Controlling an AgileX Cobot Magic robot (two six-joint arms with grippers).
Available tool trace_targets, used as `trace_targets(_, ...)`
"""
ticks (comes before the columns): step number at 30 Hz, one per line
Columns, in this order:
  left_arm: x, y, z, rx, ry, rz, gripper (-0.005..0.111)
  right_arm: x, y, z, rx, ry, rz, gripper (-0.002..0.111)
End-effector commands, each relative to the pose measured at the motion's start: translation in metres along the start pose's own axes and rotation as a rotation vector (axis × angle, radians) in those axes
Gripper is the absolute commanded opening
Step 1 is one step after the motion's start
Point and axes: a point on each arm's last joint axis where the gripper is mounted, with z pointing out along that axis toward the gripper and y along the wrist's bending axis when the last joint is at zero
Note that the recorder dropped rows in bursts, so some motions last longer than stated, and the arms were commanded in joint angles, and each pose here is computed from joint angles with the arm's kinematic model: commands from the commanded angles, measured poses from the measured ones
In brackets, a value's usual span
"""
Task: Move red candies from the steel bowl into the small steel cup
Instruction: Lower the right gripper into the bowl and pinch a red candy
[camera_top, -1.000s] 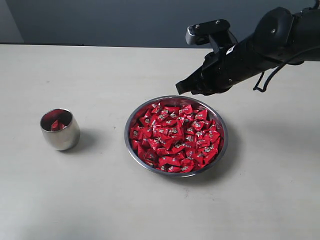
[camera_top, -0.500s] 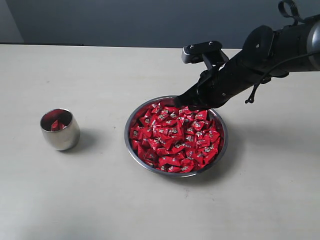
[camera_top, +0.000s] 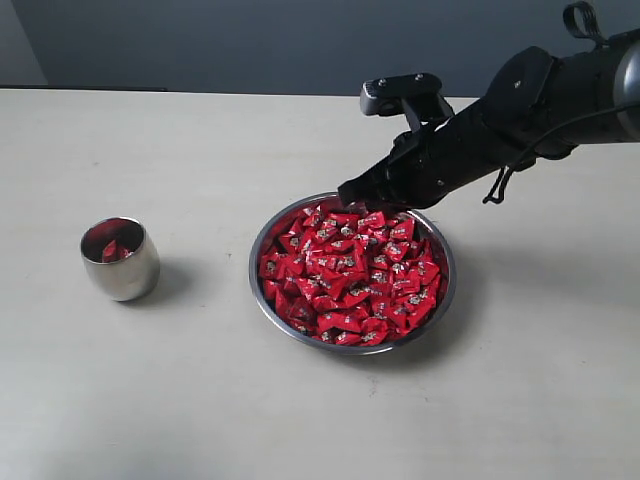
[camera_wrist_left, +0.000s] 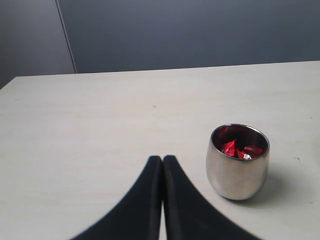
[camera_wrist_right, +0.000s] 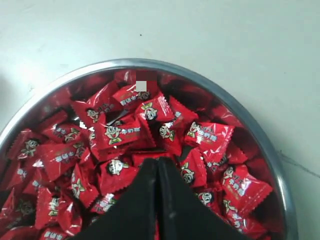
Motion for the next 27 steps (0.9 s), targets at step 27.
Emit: trace_targets(27, 0.001, 0.000, 0.000, 0.000, -0.002, -0.005, 0.000, 0.016, -0.009, 0.036, -0.017, 0.065, 0.264, 0.036)
